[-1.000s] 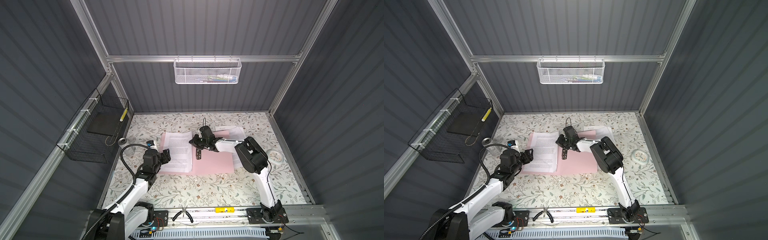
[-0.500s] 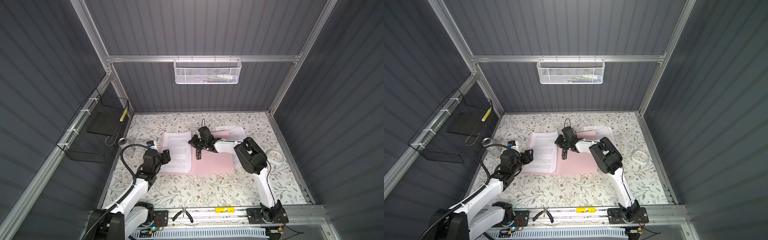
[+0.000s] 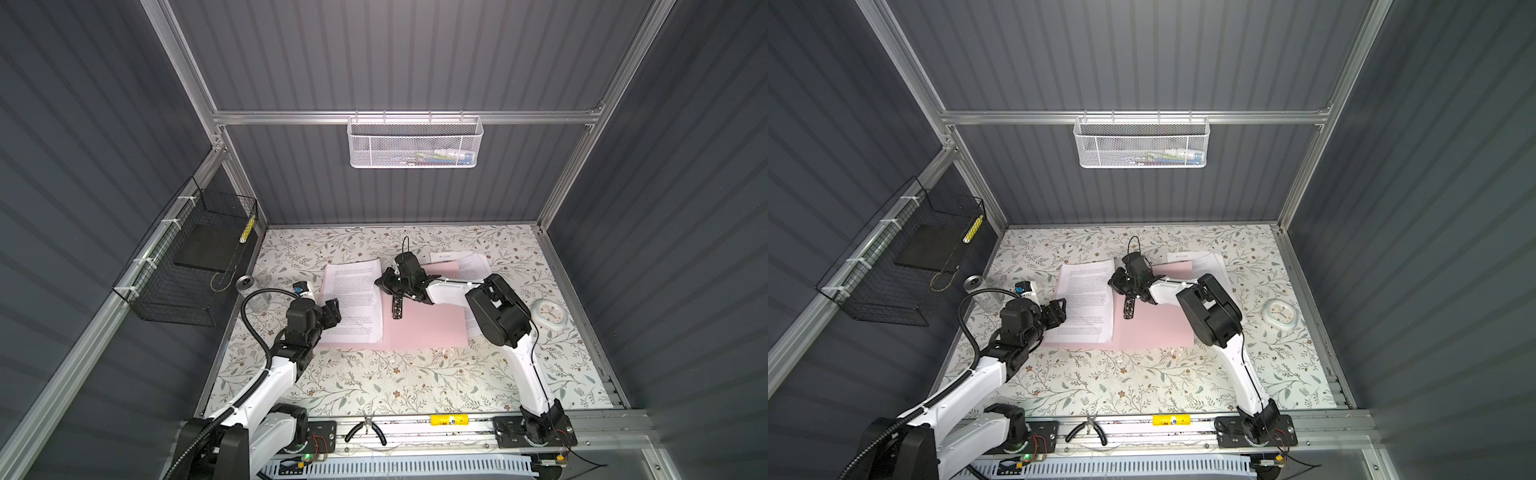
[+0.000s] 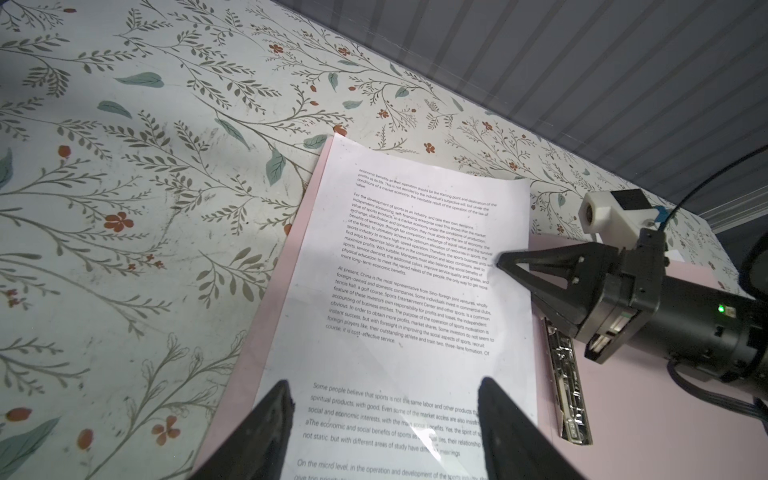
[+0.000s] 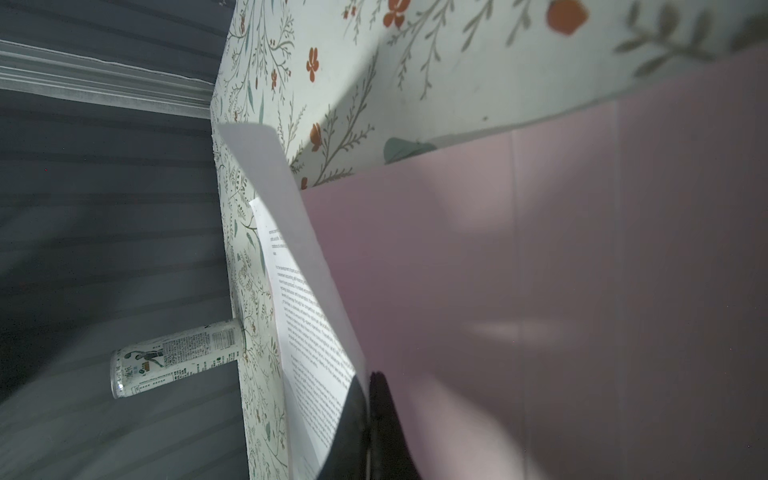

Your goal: Put the files into the folder

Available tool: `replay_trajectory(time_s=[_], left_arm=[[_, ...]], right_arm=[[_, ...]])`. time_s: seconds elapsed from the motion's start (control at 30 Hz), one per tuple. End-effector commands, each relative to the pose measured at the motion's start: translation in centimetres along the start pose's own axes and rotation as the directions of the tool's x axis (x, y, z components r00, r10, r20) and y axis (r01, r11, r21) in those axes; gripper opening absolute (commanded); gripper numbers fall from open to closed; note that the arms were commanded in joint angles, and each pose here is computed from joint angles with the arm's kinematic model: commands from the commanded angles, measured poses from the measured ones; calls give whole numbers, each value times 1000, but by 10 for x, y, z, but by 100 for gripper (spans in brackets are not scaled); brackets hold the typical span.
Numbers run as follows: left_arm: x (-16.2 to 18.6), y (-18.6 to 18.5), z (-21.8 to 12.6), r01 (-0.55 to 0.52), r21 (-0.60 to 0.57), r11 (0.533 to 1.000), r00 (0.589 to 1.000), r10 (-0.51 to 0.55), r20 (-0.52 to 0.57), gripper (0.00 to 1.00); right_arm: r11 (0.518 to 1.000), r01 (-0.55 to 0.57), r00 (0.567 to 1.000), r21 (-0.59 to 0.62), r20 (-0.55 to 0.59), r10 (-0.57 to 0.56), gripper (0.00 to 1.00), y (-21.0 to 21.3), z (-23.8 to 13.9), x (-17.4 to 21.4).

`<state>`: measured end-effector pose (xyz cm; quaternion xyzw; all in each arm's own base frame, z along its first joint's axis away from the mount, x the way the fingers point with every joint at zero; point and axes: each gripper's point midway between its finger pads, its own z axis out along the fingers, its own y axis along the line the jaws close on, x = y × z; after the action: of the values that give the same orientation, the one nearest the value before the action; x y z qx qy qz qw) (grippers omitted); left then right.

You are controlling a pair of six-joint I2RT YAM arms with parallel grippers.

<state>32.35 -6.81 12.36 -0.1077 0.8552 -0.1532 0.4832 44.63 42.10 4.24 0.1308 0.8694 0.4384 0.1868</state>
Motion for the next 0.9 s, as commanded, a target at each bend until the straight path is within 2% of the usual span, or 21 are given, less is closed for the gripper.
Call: replay_trajectory(time_s=[0.0, 0.43, 0.87], left_arm=[[4, 6, 1, 0, -20, 1000, 1000, 0, -10, 71], [4, 6, 0, -3, -21, 1000, 1000, 3, -7, 71], [5, 6, 1, 0, -22, 1000, 1000, 0, -12, 71]], right_arm=[[1000, -4, 1000, 2, -12, 4, 0, 0, 8, 6], [1000, -3, 999, 12, 42, 3, 0, -4, -7, -12], [1000, -4, 1000, 1, -29, 4, 0, 1, 10, 10]])
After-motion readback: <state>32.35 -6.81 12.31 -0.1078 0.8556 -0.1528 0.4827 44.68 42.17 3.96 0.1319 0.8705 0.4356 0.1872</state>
